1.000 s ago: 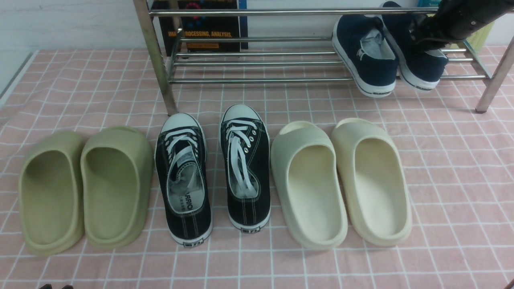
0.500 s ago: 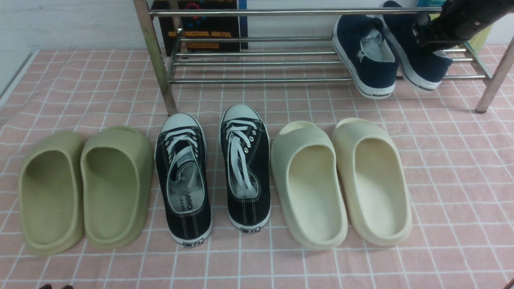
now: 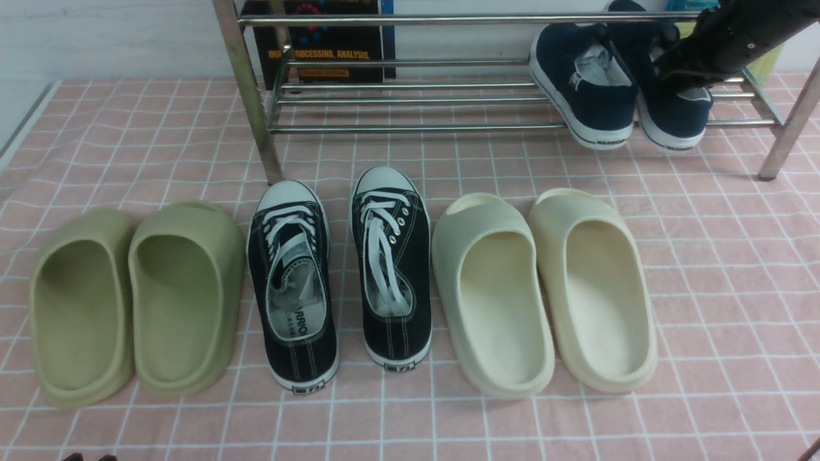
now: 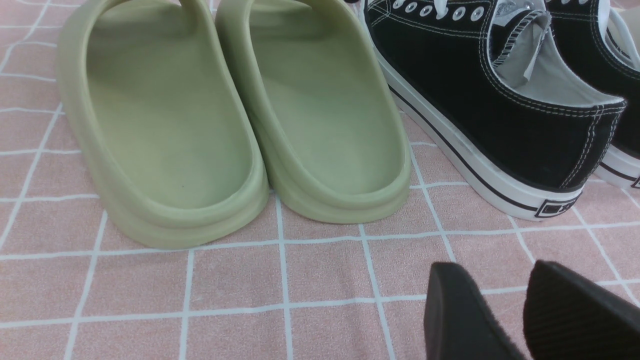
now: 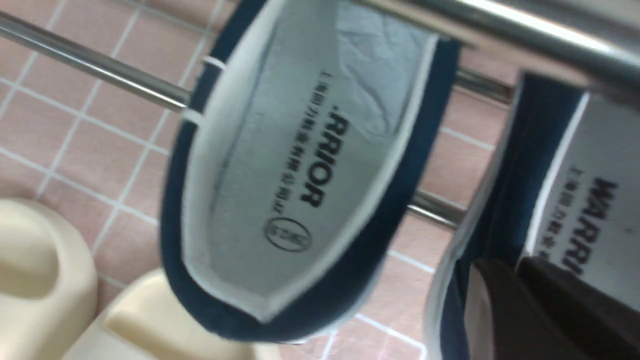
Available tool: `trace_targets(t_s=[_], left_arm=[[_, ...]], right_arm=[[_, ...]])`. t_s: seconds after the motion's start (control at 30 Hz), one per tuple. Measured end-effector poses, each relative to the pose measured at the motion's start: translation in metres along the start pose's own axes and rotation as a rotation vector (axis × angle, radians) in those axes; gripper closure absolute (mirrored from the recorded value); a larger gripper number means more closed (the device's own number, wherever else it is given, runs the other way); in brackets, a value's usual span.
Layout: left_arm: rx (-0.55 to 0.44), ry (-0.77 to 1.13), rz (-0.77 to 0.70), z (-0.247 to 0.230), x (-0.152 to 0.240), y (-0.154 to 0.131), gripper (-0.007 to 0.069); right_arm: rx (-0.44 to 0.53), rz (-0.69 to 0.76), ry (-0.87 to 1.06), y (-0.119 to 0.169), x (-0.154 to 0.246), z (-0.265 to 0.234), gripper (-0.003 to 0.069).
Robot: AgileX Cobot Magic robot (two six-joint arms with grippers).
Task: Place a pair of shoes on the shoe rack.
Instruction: Use the right arm to put a shoe into the shoe rack
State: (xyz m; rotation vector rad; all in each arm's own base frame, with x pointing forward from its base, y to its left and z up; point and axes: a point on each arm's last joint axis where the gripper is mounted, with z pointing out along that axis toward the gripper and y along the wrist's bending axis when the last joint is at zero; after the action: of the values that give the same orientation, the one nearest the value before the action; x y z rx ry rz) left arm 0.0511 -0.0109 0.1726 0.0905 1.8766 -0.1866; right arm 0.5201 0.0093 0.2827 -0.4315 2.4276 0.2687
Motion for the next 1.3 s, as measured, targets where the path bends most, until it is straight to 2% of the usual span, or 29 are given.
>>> trace_targets(t_s=[0.17,0.23,0.3,0.37,0.4,0.43,0.47,0.6,0.7,0.73,0.77,0.87,0.9,0.93,0.97,1.0,1.07,1.17,1.3], left_arm=[[0.000,0.000,0.000,0.000,0.000,0.000,0.0386],[0.000,0.000,0.000,0.000,0.000,0.000,0.0386],[0.000,0.000,0.000,0.000,0.000,0.000,0.0386],[0.000,0.000,0.000,0.000,0.000,0.000,0.0386],[0.000,0.000,0.000,0.000,0.000,0.000,0.0386],[0.000,0.000,0.000,0.000,0.000,0.000,0.0386],[0.000,0.000,0.000,0.000,0.000,0.000,0.0386],[0.000,0.000,0.000,0.000,0.000,0.000,0.0386],[0.000,0.000,0.000,0.000,0.000,0.000,0.0386],[0.000,0.000,0.000,0.000,0.000,0.000,0.0386],[0.000,0.000,0.000,0.000,0.000,0.000,0.0386],[0.000,0.000,0.000,0.000,0.000,0.000,0.0386],[0.000,0.000,0.000,0.000,0.000,0.000,0.0386],[0.000,0.000,0.000,0.000,0.000,0.000,0.0386],[0.000,0.000,0.000,0.000,0.000,0.000,0.0386],[0.000,0.000,0.000,0.000,0.000,0.000,0.0386],[0.000,0.000,0.000,0.000,0.000,0.000,0.0386],[0.000,0.000,0.000,0.000,0.000,0.000,0.0386],[0.000,0.000,0.000,0.000,0.000,0.000,0.0386]], right_arm=[[0.005,0.010,-0.010,-0.002,0.001,0.007,0.0394],[0.005,0.032,-0.007,-0.003,0.002,0.011,0.0375],[0.008,0.049,-0.010,-0.005,0.003,0.014,0.0419],[0.013,0.060,-0.016,-0.006,0.003,0.017,0.0525],[0.013,0.060,-0.016,-0.006,0.003,0.017,0.0536],[0.008,0.067,-0.017,-0.005,0.003,0.017,0.0601],[0.006,0.067,-0.020,-0.005,0.003,0.017,0.0633],[0.002,0.071,-0.026,-0.004,0.002,0.017,0.0642],[0.002,0.071,-0.025,-0.004,0.002,0.017,0.0620],[0.002,0.071,-0.025,-0.004,0.002,0.017,0.0598],[0.003,0.071,-0.028,-0.004,0.002,0.017,0.0533],[0.005,0.071,-0.033,-0.005,0.002,0.017,0.0406],[0.005,0.072,-0.033,-0.004,0.002,0.017,0.0340],[0.005,0.072,-0.034,-0.004,0.001,0.016,0.0329],[0.005,0.080,-0.033,-0.004,0.002,0.014,0.0251],[0.006,0.080,-0.034,-0.003,0.001,0.012,0.0242],[0.015,0.098,-0.042,-0.001,0.001,0.003,0.0165],[0.048,0.082,-0.053,0.005,-0.001,-0.022,0.0143],[0.110,0.041,-0.071,0.013,-0.003,-0.062,0.0174]])
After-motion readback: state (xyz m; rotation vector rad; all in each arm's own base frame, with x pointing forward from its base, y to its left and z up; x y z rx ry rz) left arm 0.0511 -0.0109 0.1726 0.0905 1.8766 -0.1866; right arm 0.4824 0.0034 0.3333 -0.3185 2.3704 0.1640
